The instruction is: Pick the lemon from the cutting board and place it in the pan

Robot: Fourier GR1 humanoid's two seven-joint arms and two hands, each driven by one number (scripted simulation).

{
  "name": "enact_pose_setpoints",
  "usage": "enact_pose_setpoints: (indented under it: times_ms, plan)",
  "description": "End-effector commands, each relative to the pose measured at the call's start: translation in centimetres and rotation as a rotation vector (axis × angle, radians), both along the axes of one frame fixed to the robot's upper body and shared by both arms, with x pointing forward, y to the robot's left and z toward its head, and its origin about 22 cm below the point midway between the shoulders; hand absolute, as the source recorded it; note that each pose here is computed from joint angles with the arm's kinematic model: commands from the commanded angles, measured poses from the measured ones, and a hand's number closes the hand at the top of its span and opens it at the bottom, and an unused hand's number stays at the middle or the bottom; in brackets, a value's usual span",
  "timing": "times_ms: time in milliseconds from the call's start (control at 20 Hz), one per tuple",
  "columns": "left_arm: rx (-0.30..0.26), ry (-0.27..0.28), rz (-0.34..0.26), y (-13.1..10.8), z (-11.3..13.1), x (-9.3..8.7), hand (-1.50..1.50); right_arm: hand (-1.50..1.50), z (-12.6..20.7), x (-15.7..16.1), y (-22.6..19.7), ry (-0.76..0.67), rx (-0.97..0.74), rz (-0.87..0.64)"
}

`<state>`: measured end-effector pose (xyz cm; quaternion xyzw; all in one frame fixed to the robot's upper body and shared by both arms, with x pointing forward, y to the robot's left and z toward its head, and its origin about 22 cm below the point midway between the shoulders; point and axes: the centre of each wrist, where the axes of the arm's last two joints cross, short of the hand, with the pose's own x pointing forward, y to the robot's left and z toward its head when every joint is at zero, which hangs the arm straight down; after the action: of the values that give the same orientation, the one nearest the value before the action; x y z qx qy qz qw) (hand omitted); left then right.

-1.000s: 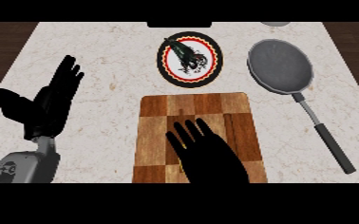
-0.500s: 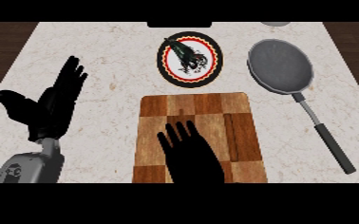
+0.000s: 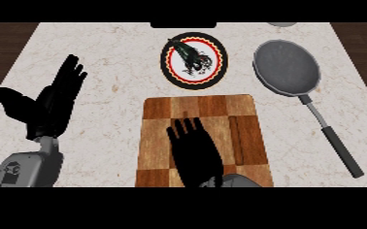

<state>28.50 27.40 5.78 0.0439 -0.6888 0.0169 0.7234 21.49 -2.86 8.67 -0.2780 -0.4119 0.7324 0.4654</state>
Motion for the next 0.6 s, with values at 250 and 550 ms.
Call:
enact_pose_setpoints:
  times_ms: [250,550]
  plan:
    - [0.013,0.015,0.0,0.5,0.2,0.8,0.0,-1.5,-3.5,1.3,0.1,-0.004,-0.021,-0.001]
    - [-0.001,-0.008,0.003,-1.4,-1.3,-1.2,0.0,-1.5,-4.8,1.9,0.1,0.02,0.048,-0.04]
